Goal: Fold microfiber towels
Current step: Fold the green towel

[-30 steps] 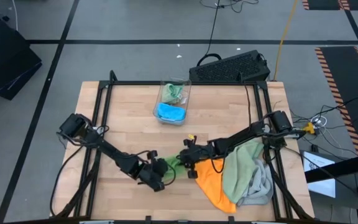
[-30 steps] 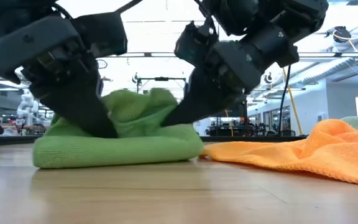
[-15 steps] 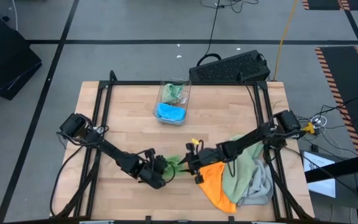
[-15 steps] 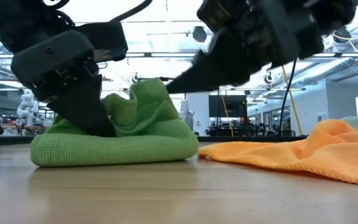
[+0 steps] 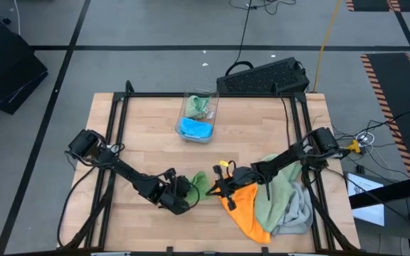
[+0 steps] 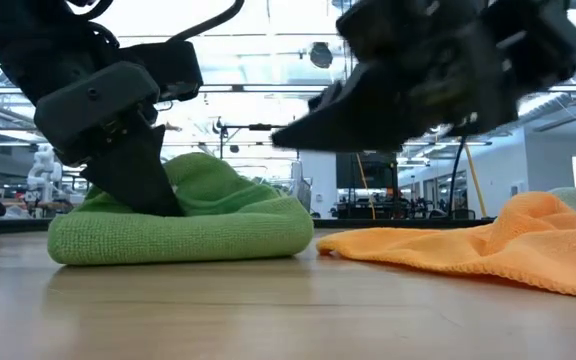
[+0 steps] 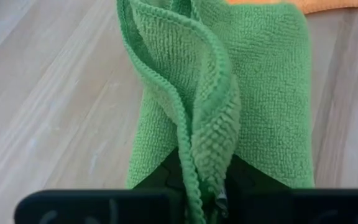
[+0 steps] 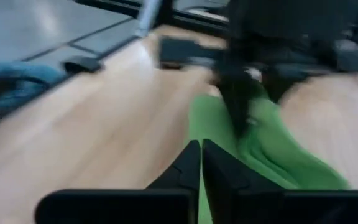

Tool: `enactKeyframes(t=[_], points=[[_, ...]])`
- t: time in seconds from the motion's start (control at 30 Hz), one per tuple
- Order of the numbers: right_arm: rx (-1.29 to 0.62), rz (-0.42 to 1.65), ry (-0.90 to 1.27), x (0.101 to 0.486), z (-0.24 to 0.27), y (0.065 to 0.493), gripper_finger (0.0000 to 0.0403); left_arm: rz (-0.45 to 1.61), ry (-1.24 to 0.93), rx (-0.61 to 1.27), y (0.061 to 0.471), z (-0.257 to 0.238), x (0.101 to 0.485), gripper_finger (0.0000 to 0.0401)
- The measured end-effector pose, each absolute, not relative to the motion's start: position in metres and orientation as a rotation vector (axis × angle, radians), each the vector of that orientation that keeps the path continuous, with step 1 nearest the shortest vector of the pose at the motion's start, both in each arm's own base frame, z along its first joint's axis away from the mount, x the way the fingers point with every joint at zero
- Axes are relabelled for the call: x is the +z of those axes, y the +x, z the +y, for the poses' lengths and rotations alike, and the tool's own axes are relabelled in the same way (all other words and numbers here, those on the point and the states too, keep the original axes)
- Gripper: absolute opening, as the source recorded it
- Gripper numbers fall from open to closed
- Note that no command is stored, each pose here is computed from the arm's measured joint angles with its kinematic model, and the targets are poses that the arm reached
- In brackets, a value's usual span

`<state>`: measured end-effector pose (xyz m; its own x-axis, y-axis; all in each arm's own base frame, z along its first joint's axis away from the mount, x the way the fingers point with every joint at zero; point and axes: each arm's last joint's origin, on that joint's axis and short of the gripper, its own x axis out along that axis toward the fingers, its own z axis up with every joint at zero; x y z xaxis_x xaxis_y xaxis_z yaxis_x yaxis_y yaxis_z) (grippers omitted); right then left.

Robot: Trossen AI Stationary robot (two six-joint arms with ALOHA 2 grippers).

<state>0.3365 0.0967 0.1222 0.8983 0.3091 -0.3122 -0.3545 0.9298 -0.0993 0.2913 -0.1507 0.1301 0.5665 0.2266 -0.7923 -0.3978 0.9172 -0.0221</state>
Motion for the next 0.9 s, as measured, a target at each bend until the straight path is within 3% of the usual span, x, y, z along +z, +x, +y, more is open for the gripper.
enactKeyframes(t=[0.17,0.5,0.7,0.9], points=[[0.301,0.295,-0.100,0.109,0.085,0.347,0.0003,0.896,-0.211,0.372,0.291,-0.151,0.130,0.0066],[0.290,0.356,-0.021,0.082,0.082,0.369,0.0000,0.897,-0.210,0.385,0.290,-0.149,0.136,0.0154],[0.242,0.409,0.055,0.066,0.069,0.371,0.0000,0.887,-0.163,0.366,0.275,-0.144,0.168,0.0188],[0.240,0.414,0.055,0.066,0.068,0.371,0.0000,0.702,-0.104,0.394,0.256,-0.148,0.208,0.0202]])
